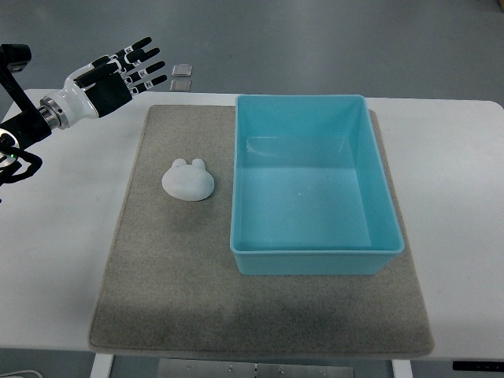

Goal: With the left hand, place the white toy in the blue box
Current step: 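Move the open left hand toward the white rabbit toy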

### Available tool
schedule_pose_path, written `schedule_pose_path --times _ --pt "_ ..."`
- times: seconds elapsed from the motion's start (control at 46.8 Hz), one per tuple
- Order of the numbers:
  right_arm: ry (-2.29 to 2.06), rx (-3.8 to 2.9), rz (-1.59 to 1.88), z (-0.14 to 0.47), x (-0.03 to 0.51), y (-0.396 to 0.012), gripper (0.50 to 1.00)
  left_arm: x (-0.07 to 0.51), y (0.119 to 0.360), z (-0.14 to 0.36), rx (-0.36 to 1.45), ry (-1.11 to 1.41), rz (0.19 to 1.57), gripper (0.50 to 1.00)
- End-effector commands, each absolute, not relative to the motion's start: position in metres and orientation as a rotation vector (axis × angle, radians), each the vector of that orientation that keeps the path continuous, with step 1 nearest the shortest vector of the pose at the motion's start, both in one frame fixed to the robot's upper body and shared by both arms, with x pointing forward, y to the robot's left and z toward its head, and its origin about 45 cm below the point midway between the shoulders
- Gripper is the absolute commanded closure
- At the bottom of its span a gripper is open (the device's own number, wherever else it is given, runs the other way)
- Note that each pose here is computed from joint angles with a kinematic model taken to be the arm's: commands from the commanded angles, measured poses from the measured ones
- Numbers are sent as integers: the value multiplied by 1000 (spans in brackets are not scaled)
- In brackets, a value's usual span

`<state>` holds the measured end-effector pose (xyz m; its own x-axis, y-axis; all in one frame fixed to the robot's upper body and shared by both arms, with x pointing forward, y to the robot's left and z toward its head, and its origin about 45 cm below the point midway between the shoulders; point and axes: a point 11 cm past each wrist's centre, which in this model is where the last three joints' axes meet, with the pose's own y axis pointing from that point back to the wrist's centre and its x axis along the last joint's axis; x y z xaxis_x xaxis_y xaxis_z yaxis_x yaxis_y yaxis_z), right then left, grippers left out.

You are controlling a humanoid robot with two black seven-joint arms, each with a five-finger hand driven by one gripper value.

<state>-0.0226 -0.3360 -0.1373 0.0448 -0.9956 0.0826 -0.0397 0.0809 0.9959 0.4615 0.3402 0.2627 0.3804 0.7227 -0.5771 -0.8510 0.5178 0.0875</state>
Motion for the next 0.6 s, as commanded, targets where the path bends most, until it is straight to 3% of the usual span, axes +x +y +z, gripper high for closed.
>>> schedule_pose_path --times 0.0,0.577 --pt "-1240 1198 -1097 -137 -23 -336 564 461 338 262 -236 608 1012 504" --pt "-1240 1198 -1097 -137 -23 -336 564 459 347 264 -215 594 1025 504"
